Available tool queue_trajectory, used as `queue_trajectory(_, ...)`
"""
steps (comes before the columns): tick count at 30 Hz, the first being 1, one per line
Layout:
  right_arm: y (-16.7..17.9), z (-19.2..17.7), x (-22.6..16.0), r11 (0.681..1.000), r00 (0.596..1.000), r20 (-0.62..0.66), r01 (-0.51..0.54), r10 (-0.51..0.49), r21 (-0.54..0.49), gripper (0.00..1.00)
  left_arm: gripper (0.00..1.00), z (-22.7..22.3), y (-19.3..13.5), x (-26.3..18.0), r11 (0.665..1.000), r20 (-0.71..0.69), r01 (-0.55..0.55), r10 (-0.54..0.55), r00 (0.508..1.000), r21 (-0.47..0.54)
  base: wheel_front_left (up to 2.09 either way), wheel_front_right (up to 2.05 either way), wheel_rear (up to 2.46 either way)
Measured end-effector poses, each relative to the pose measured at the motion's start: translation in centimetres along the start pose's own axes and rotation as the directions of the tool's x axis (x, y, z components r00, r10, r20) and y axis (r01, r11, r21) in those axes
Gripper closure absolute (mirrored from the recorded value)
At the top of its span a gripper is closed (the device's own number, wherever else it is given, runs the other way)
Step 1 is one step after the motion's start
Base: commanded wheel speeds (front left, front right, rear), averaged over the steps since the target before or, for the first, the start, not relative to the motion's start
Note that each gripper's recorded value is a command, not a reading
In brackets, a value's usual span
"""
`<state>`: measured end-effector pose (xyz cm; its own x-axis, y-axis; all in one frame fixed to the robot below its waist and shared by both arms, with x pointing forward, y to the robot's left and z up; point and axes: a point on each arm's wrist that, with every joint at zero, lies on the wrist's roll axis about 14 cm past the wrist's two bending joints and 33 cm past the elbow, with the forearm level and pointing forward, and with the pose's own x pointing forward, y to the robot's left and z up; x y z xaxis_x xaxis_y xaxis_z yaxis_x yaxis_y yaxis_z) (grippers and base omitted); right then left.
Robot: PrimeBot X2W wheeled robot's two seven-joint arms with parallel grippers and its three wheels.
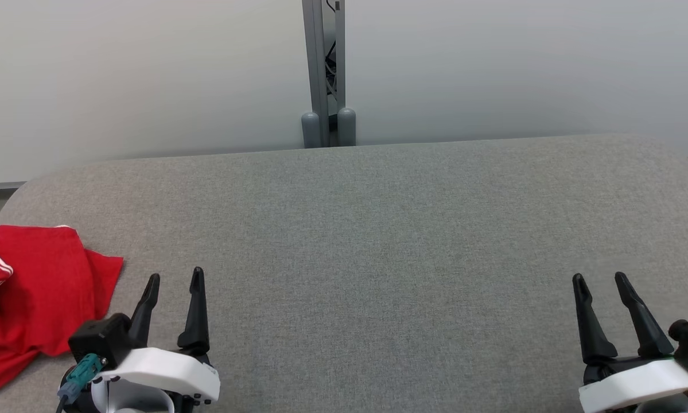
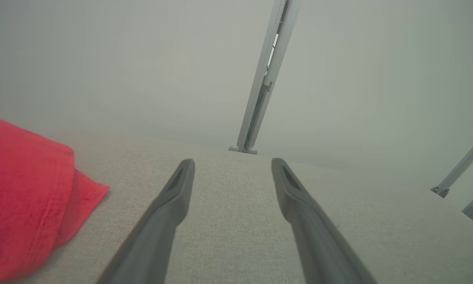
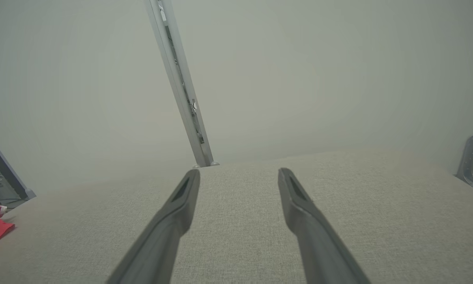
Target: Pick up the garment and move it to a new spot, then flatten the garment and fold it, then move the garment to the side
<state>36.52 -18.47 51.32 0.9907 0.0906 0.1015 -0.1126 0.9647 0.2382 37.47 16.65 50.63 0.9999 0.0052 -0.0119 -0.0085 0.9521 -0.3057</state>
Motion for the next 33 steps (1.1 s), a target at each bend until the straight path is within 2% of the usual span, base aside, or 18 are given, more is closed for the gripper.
queue_trajectory(5,0.7,-0.5,0.2,0.999,0.999,-0.023,-0.023,0.023,-0.033,0.00,0.00,-0.6,0.7,0.0,1.000,-0.008,-0.027,0.027,1.000,-0.003,0.00,0.00,0.00)
queue_trajectory(11,1.7,-1.2,0.4,0.998,0.998,-0.047,-0.044,0.042,-0.052,0.00,0.00,-0.9,1.3,0.0,0.998,-0.008,-0.038,0.038,0.999,0.042,0.00,0.00,0.00)
queue_trajectory(27,1.2,-1.4,0.8,0.993,0.998,-0.068,-0.020,0.013,-0.115,0.00,0.00,-1.4,0.1,0.0,0.984,-0.004,0.034,-0.033,0.999,0.178,0.00,0.00,0.00)
queue_trajectory(33,1.3,-1.4,1.0,0.993,0.997,-0.070,-0.016,0.008,-0.114,0.00,0.00,-1.4,-0.1,0.2,0.979,-0.001,0.044,-0.045,0.999,0.199,0.00,0.00,0.00)
